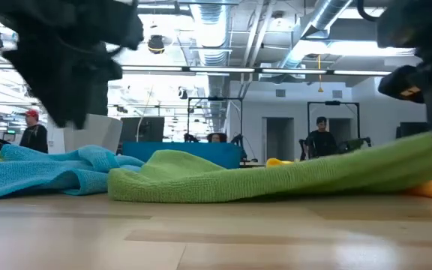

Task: Fold microfiber towels
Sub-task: Fold the right green towel

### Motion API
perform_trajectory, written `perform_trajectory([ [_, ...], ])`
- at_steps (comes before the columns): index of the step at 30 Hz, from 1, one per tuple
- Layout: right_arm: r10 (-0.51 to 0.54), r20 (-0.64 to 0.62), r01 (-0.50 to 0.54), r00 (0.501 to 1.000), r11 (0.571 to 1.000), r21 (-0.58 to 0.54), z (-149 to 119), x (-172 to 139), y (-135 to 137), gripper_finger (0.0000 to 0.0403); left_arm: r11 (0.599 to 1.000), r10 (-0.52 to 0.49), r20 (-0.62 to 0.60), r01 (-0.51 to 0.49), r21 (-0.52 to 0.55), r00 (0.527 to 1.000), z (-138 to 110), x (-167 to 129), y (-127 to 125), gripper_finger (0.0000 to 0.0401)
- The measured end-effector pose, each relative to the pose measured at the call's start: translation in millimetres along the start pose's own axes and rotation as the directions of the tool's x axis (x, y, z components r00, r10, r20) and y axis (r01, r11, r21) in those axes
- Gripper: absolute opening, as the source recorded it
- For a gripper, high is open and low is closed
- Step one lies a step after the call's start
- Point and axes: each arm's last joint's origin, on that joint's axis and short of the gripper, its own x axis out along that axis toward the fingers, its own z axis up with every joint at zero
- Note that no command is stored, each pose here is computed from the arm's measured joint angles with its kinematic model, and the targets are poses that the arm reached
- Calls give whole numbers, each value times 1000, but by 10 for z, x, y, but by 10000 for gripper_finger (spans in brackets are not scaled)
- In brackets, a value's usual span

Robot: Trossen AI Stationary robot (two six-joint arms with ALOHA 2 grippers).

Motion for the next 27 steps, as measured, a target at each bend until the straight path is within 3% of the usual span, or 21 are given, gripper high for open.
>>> perform_trajectory([
  [4, -1, -31, 0, 1000, 1000, -17, -23, 91, 47, 13, 997, 71, 128, -68, -31, 989, 108, -1, 25, 168],
  [7, 8, -30, -9, 1000, 1000, -16, -12, 126, 65, 13, 1000, -20, 181, 23, -14, 983, 169, 71, 44, 169],
  [10, 19, -25, -19, 1000, 1000, -13, -2, 136, 75, 13, 997, -63, 123, 68, -37, 990, 62, 251, 117, 162],
  [12, 22, -21, -22, 1000, 1000, -13, 2, 135, 78, 13, 996, -22, 61, 27, -80, 998, -47, 359, 194, 152],
  [17, 23, -18, -23, 1000, 999, -47, 11, 136, 72, 13, 968, 194, -89, -206, -142, 977, -298, 542, 481, 126],
  [19, 21, -17, -21, 1000, 999, -42, 21, 138, 57, 13, 934, 287, -180, -316, -165, 941, -374, 532, 625, 119],
  [24, 15, -9, -15, 1000, 1000, -27, 43, 143, 33, 16, 755, 513, -374, -613, -232, 773, -537, 251, 892, 112],
  [25, 15, -7, -16, 1000, 1000, -25, 49, 144, 30, 18, 733, 522, -392, -633, -248, 758, -559, 187, 914, 112],
  [27, 18, 4, -18, 1000, 1000, -15, 70, 147, 18, 21, 726, 498, -374, -612, -312, 782, -564, 66, 925, 112],
])
